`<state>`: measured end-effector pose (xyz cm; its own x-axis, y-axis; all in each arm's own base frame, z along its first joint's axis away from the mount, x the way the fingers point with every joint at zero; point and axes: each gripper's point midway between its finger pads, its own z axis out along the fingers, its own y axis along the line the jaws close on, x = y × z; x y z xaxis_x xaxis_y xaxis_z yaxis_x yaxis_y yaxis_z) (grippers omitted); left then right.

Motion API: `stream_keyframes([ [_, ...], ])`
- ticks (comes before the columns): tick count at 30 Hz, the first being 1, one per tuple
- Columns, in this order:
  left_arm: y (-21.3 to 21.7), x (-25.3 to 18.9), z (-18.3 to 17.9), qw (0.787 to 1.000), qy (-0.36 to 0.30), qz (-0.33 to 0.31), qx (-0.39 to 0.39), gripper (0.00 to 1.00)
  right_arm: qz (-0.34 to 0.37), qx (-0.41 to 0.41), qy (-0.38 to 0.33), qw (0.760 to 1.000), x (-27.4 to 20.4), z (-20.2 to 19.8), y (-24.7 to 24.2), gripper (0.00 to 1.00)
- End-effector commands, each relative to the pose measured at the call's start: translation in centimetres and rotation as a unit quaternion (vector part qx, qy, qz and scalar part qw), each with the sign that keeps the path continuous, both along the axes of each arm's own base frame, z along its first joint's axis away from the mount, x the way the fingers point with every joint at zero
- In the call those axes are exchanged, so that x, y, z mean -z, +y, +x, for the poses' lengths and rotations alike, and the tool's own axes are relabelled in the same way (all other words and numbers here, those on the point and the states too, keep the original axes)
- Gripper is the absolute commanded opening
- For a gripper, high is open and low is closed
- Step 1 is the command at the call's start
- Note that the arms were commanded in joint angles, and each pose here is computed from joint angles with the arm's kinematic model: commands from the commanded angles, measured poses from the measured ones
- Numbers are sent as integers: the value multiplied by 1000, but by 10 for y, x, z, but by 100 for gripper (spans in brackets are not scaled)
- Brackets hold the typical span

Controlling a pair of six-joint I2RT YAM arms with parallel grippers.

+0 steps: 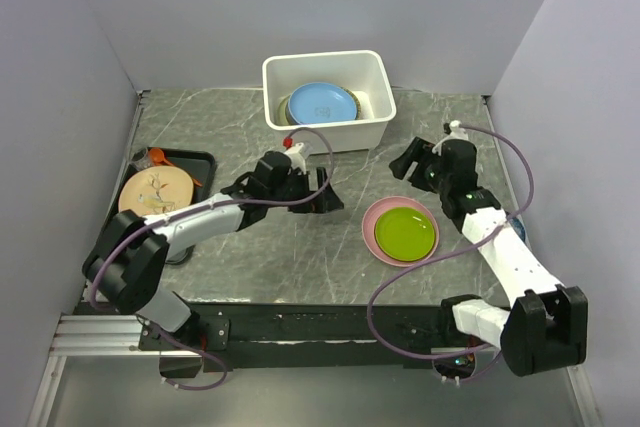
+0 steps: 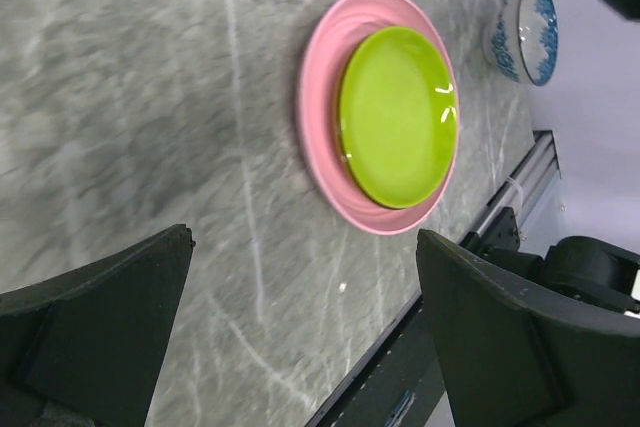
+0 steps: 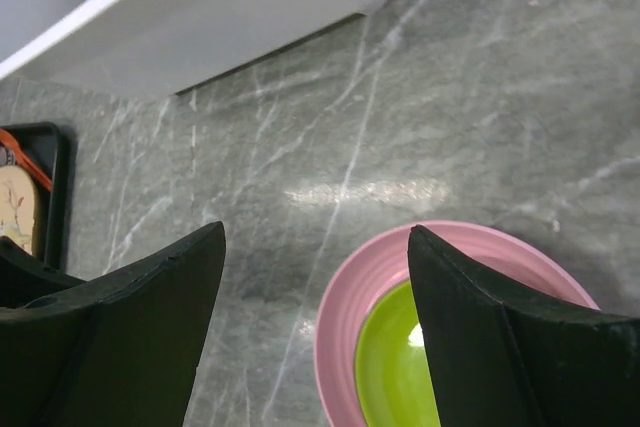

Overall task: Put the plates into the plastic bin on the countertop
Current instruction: Place the plate in the plastic bin, then pick up the plate at the center of the board.

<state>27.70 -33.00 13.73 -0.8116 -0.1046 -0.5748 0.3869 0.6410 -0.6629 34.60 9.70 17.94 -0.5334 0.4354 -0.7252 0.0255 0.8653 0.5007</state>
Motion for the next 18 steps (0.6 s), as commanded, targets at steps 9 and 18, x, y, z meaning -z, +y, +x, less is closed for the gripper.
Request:
stream_keyframes([
  [9, -72, -22, 1, 997, -30, -24, 72, 97, 38, 35, 23, 998, 27, -23, -31, 80],
  [18, -100, -5, -6, 994, -12, -26, 101, 91, 44, 58, 37, 997, 41, -37, -52, 79],
])
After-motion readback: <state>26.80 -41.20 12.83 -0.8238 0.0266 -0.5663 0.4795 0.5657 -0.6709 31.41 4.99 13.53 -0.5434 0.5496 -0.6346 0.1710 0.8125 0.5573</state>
